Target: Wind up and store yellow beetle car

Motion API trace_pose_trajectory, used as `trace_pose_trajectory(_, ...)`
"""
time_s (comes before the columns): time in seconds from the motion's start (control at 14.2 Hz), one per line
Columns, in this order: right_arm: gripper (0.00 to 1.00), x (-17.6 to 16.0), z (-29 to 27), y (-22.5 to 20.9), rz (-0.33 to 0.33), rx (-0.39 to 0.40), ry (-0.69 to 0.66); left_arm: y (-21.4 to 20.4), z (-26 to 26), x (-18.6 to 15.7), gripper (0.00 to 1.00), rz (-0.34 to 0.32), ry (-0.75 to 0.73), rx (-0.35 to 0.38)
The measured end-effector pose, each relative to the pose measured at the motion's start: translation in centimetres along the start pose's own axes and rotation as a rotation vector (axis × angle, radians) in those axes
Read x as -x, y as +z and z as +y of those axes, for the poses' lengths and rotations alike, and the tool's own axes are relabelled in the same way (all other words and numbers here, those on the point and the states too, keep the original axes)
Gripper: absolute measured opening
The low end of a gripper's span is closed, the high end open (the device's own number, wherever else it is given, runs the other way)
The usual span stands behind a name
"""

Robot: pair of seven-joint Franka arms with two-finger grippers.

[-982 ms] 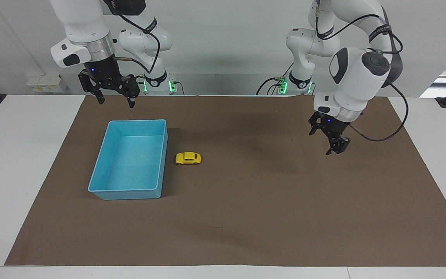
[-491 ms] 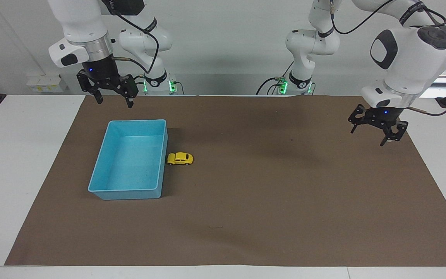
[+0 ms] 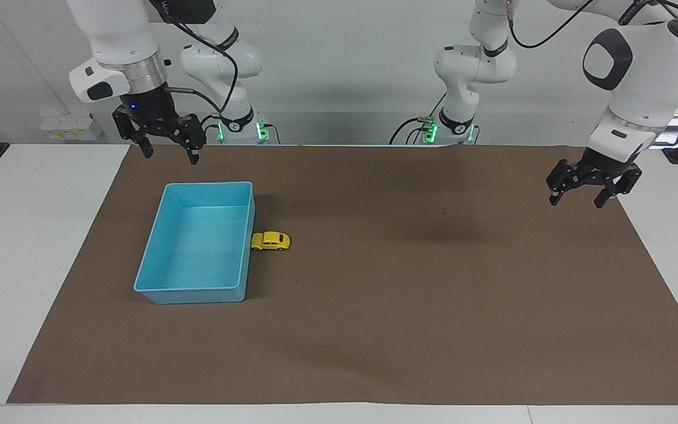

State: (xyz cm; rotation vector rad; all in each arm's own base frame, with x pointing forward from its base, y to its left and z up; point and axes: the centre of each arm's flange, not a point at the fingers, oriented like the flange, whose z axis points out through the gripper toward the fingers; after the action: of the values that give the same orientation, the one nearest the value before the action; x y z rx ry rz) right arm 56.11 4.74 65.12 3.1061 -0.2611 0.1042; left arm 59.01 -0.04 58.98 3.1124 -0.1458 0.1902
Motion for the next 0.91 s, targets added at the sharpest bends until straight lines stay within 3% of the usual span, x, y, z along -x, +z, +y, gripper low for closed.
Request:
trace_pose_trajectory(0.14, 1.0, 0.3, -0.9, -0.2, -0.002, -0.017, -0.106, -2.1, 0.2, 0.5, 1.0, -0.039, -0.01, 0.005)
trace_pose_trajectory(0.35, 1.0, 1.5, -1.1, 0.0, -0.03, -0.019, -0.42, -3.9, 0.6, 1.5, 1.0, -0.106, -0.006, 0.013)
trace_pose_trajectory(0.91, 1.0, 4.7, -2.8, 0.6, -0.063, -0.045, -1.106, -4.2, 0.8, 2.0, 1.0, -0.147, -0.004, 0.017)
